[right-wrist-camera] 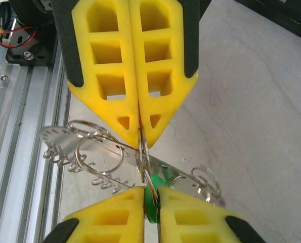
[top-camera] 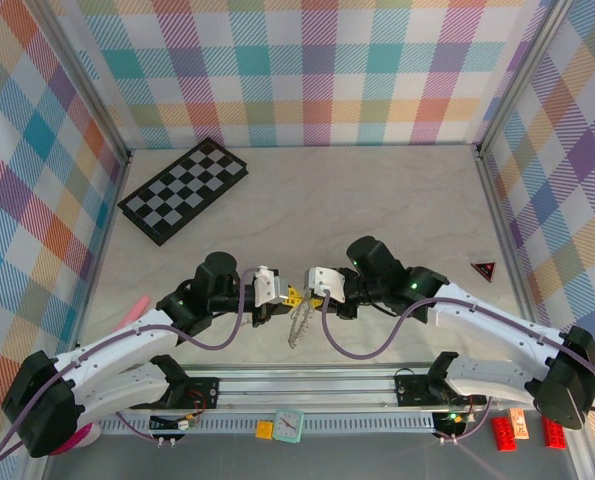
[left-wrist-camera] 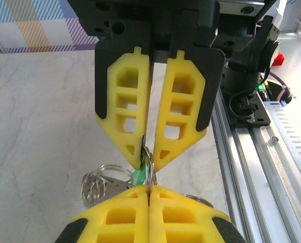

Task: Put the keys on the keyring

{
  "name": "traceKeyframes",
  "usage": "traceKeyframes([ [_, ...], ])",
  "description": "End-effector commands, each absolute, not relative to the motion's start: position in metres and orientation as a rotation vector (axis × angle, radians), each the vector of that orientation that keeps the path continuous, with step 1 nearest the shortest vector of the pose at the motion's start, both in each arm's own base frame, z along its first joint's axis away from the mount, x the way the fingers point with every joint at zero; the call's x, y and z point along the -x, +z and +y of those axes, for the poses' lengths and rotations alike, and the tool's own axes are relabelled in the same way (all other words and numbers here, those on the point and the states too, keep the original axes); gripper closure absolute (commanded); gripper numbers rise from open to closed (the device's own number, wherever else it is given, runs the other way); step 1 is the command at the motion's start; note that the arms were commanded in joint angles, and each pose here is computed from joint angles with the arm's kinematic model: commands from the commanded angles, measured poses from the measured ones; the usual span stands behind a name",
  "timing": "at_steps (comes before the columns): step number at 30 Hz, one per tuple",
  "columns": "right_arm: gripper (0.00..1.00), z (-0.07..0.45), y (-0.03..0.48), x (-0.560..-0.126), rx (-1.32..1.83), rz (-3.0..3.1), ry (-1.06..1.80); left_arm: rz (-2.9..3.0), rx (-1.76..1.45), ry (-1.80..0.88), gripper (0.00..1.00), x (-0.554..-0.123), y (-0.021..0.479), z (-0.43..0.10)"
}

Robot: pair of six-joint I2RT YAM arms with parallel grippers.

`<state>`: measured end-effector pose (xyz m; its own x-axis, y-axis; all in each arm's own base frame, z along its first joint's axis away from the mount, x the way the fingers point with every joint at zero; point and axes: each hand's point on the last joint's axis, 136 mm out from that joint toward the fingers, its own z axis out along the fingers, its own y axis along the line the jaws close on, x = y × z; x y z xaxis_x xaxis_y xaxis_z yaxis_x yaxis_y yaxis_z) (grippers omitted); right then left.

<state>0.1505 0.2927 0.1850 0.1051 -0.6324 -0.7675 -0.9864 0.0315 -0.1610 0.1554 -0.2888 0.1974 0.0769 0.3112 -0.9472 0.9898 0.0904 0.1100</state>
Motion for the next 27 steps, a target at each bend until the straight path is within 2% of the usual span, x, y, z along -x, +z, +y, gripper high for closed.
traceKeyframes([
  [1, 0.91, 0.293, 0.199, -0.147, 1.693, 1.558, 0.648, 1.338, -1.416, -0.908, 1.00, -0.150, 0.209, -0.293],
  [8, 1.00, 0.291, 0.188, -0.153, 1.694, 1.612, 0.609, 1.322, -1.415, -0.910, 1.00, -0.148, 0.212, -0.293],
  [14, 0.99, 0.294, 0.175, -0.151, 1.698, 1.678, 0.657, 1.307, -1.385, -0.887, 1.00, -0.152, 0.215, -0.291],
  [16, 0.96, 0.296, 0.180, -0.149, 1.684, 1.665, 0.684, 1.301, -1.370, -0.867, 1.00, -0.154, 0.217, -0.290],
  [21, 0.73, 0.297, 0.198, -0.146, 1.634, 1.582, 0.709, 1.311, -1.367, -0.862, 1.00, -0.154, 0.214, -0.289],
  [27, 0.69, 0.298, 0.206, -0.142, 1.607, 1.519, 0.730, 1.309, -1.362, -0.897, 1.00, -0.153, 0.212, -0.291],
])
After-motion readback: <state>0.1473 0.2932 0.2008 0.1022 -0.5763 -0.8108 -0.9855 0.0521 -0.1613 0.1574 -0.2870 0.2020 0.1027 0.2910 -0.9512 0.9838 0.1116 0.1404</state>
